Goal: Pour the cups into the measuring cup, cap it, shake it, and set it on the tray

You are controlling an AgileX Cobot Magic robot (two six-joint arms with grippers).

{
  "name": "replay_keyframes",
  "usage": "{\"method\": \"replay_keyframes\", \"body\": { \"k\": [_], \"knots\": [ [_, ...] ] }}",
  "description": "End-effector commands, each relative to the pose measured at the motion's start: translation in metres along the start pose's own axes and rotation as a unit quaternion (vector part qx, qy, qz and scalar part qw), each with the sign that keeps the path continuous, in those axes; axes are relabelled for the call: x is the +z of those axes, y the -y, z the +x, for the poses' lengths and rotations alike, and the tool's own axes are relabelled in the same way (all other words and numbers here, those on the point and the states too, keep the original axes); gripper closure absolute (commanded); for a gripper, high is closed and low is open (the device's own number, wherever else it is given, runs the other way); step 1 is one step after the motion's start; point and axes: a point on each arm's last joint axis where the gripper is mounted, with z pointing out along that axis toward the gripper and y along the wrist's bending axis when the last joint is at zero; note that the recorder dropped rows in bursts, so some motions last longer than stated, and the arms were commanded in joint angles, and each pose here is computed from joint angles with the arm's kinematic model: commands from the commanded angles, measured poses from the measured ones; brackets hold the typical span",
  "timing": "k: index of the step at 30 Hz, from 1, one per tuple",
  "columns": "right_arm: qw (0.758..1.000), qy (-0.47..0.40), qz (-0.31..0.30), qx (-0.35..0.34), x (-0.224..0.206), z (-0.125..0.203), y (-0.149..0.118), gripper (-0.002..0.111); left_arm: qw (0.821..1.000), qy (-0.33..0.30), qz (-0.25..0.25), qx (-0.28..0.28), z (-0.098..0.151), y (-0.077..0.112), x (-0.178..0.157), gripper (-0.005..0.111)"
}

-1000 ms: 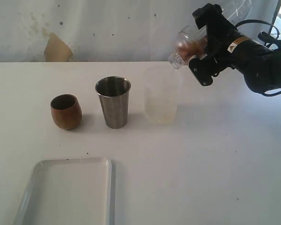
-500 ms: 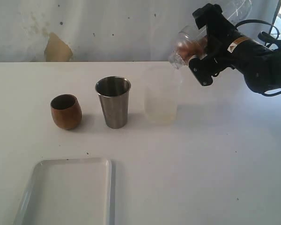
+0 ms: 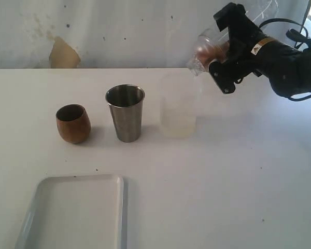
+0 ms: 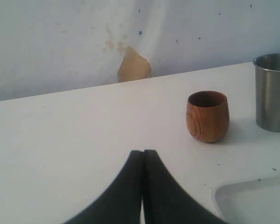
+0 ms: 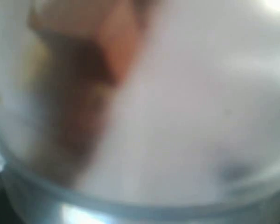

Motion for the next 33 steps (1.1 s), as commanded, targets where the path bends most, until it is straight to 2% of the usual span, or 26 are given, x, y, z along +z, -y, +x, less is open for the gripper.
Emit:
{"method": "replay_keyframes", "body": {
  "k": [1, 10, 29, 33],
  "knots": [
    [1.0, -0.014, 0.014, -0.008, 0.002, 0.007, 0.008, 0.108, 1.0, 0.003, -0.001, 0.002, 0.001, 0.0, 0.0, 0.107],
    [0.999, -0.028, 0.035, -0.008, 0.006, 0.015, 0.021, 0.108, 1.0, 0.003, -0.001, 0.002, 0.001, 0.0, 0.0, 0.107],
    [1.0, -0.016, 0.017, -0.008, 0.013, 0.007, 0.008, 0.108, 1.0, 0.003, -0.001, 0.002, 0.001, 0.0, 0.0, 0.107],
    [0.999, 0.0, 0.026, -0.042, 0.013, 0.004, 0.01, 0.108, 1.0, 0.003, -0.001, 0.002, 0.001, 0.0, 0.0, 0.107]
  ]
}}
